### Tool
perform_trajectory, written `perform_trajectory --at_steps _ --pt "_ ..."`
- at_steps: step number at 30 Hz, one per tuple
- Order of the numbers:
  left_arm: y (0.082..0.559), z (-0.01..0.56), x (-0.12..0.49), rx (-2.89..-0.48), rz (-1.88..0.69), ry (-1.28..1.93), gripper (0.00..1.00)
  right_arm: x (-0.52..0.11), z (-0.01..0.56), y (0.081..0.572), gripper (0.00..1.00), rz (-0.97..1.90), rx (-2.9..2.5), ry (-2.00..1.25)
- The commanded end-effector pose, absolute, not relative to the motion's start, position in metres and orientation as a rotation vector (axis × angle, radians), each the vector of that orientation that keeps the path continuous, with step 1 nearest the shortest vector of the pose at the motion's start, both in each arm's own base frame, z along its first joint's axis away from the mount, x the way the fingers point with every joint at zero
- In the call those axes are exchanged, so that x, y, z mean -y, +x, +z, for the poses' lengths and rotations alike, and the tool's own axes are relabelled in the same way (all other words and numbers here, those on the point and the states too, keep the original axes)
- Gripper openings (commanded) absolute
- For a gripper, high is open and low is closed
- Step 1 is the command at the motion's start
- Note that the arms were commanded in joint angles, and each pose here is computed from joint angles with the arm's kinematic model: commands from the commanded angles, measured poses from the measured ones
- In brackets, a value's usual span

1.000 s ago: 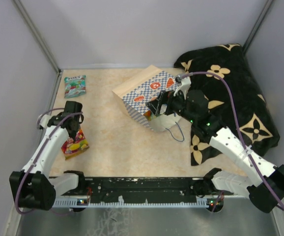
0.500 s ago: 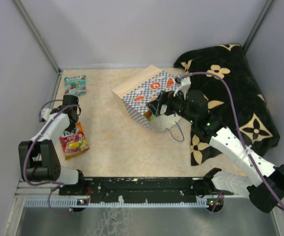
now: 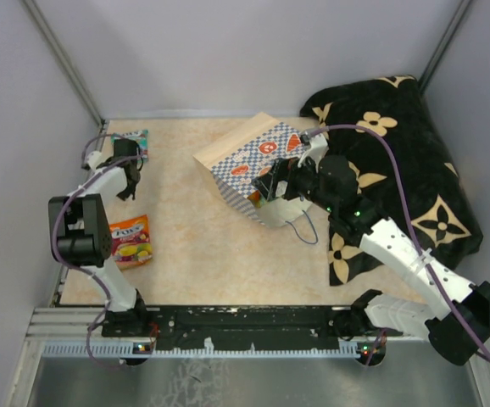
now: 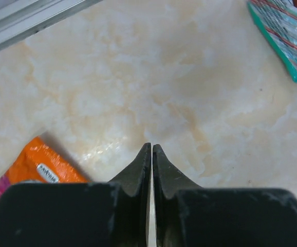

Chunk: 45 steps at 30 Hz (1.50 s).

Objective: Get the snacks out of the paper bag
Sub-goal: Adjust the snack at the center of the board, then move the snack to the center of the board.

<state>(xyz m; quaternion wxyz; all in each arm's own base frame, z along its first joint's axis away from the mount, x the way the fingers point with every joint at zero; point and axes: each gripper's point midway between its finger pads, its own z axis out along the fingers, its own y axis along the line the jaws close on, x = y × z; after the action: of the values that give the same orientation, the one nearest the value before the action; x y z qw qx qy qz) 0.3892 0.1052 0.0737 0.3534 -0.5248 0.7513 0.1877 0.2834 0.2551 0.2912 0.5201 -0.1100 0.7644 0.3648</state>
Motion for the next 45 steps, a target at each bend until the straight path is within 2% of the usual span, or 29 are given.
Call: perform_trajectory --at_steps 1,3,6,8,9,13,17,21,26,33,45 --pt "0.430 0.085 -0.105 -2.076 0.462 -1.055 0.10 -0.254 0.302 0.287 0.99 0.862 -1.782 -0.279" --pt "0.439 0.089 -0.096 -2.138 0.403 -0.926 0.12 -0.254 0.301 0.287 0.99 0.859 -1.785 -0.280" --pt "0.438 0.099 -0.084 -2.165 0.315 -0.839 0.54 -0.254 0.298 0.288 0.99 0.854 -1.792 -0.282" --pt "0.429 0.100 -0.079 -2.181 0.291 -0.792 0.93 -0.256 0.296 0.289 0.99 0.857 -1.794 -0.286" --pt "0.424 0.102 -0.079 -2.182 0.294 -0.786 0.99 -0.257 0.294 0.289 0.99 0.862 -1.797 -0.291" --pt "0.394 0.100 -0.073 -2.211 0.274 -0.859 1.00 -0.264 0.288 0.289 0.99 0.892 -1.810 -0.307" --pt "0.355 0.093 -0.036 -2.225 0.185 -0.977 1.00 -0.270 0.280 0.289 0.99 0.915 -1.826 -0.314" --pt "0.305 0.094 -0.035 -2.171 0.428 -1.088 0.99 -0.273 0.275 0.288 0.99 0.933 -1.836 -0.323" --pt "0.273 0.075 -0.025 -2.235 0.419 -1.167 0.99 -0.271 0.275 0.284 0.99 0.937 -1.835 -0.327" --pt "0.243 0.058 -0.020 -2.247 0.334 -1.196 0.99 -0.264 0.277 0.279 0.99 0.923 -1.825 -0.327" --pt "0.241 0.016 -0.024 -2.292 0.222 -1.212 0.99 -0.258 0.279 0.271 0.99 0.920 -1.820 -0.327"
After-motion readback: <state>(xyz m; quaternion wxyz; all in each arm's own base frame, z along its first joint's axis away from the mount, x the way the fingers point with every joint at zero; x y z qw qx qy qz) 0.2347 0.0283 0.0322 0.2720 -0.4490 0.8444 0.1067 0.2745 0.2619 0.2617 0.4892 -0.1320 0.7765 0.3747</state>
